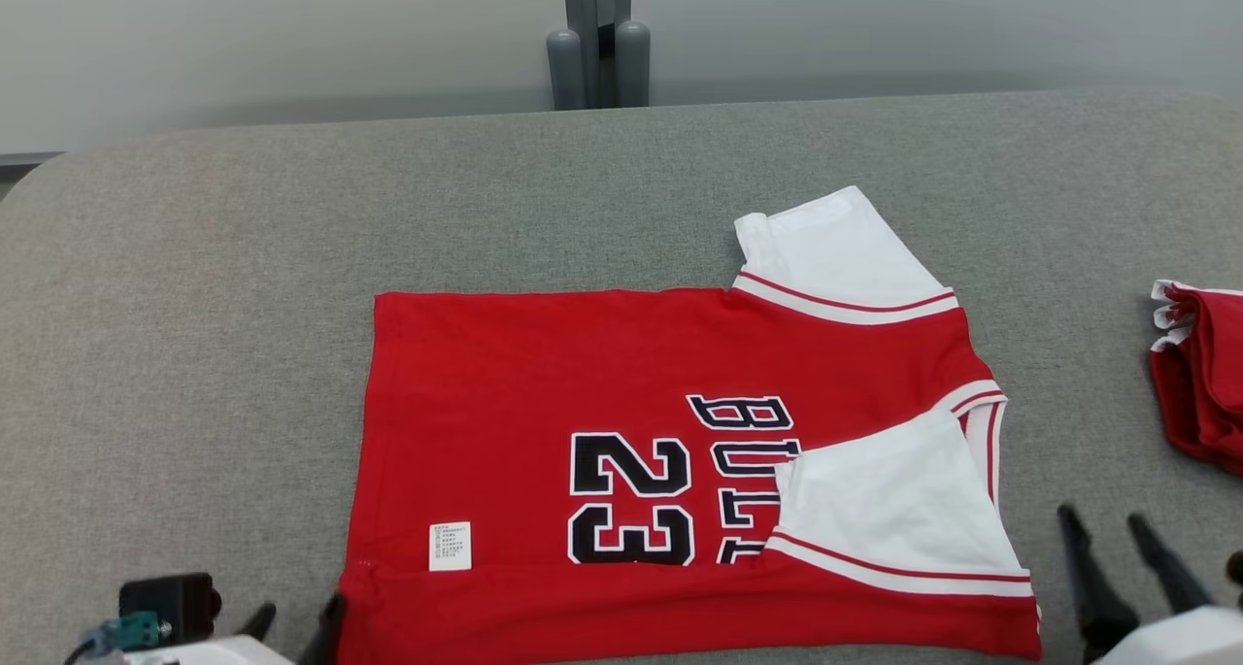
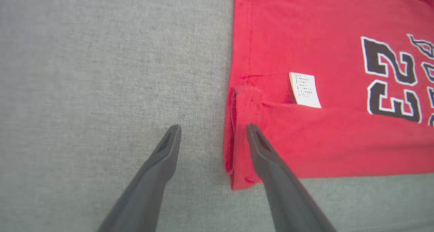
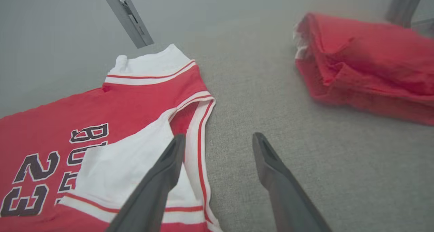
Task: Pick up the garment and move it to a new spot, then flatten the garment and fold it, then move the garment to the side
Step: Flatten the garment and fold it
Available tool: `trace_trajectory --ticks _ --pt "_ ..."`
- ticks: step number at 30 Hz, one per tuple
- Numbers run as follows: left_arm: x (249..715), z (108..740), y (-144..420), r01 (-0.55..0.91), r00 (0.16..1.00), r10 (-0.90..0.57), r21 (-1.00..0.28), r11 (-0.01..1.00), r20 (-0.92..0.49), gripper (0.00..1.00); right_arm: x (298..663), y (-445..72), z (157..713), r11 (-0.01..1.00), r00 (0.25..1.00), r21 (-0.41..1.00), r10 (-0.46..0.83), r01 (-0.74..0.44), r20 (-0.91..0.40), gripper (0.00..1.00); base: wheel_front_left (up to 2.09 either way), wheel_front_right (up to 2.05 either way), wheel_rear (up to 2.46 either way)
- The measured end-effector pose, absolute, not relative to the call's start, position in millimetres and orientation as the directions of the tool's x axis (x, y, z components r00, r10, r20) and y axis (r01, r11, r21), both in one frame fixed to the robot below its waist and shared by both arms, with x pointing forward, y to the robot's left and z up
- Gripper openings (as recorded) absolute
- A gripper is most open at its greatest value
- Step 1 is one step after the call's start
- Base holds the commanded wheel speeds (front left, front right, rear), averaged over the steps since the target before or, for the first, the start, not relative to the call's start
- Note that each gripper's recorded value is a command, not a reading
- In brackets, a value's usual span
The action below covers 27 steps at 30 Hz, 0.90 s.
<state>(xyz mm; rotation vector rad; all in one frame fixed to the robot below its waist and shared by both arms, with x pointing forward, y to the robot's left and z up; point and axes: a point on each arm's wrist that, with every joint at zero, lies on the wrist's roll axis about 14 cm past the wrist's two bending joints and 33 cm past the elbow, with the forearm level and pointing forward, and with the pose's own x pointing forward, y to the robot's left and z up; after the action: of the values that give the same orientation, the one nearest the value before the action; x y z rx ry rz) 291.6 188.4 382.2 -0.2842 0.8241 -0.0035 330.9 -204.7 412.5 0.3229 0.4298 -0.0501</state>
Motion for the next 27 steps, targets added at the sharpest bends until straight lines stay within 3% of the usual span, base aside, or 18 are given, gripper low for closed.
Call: trace_trajectory --ticks 7,12,19,27 --pt "353 431 187 -0.056 0.855 -0.079 -0.244 0.968 -0.512 1.00 387 -222 460 0.957 0.974 0.269 -0.044 0.105 -0.224 1.00 0.00 0.00 0.00" --pt "404 460 180 0.022 0.916 -0.105 -0.212 0.977 -0.387 1.00 435 -226 481 0.971 0.988 0.228 -0.033 0.067 -0.149 1.00 0.00 0.00 0.00" --pt "455 460 172 0.064 0.922 -0.134 -0.198 0.978 -0.364 1.00 502 -215 490 0.985 0.990 0.171 0.041 -0.018 -0.132 1.00 0.00 0.00 0.00" --pt "488 426 160 0.128 0.847 -0.212 -0.199 0.972 -0.488 1.00 567 -177 464 0.981 0.953 0.121 0.176 -0.151 -0.246 1.00 0.00 0.00 0.00"
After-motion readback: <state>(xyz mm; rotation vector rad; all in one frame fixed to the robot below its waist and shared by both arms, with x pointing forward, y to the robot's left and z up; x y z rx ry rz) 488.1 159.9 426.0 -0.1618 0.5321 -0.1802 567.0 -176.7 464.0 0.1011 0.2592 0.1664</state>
